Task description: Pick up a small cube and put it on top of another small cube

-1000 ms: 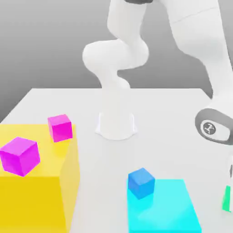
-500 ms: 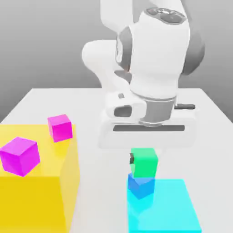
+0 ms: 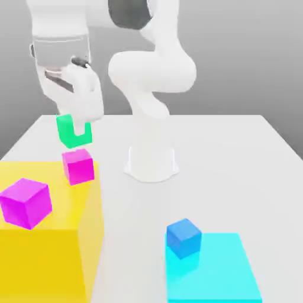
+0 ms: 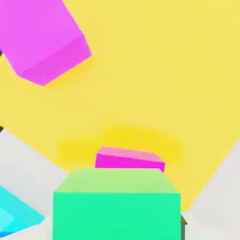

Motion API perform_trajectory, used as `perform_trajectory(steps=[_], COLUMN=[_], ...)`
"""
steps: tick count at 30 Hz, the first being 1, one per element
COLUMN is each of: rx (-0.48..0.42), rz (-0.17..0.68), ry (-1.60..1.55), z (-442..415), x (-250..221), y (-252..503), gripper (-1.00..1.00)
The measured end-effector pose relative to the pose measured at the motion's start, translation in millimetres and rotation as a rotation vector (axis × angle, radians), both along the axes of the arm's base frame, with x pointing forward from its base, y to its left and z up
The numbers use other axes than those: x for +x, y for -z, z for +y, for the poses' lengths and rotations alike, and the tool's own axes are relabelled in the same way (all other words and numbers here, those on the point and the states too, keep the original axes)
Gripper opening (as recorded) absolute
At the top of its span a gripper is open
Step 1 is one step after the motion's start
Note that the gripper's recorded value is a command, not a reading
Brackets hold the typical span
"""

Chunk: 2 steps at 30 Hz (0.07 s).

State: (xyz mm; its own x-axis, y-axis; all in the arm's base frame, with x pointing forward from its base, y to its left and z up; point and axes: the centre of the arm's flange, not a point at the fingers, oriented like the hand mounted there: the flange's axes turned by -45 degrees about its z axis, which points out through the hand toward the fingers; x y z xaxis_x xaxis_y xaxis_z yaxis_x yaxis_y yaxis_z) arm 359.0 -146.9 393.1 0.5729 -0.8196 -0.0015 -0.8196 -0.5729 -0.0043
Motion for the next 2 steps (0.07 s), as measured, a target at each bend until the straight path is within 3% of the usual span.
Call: perform_trajectory(steps=[2], rx=[0.000], rz=[0.000], ry=[0.000], z=[0.0], x=[0.0], y=[0.0], gripper=[1.00])
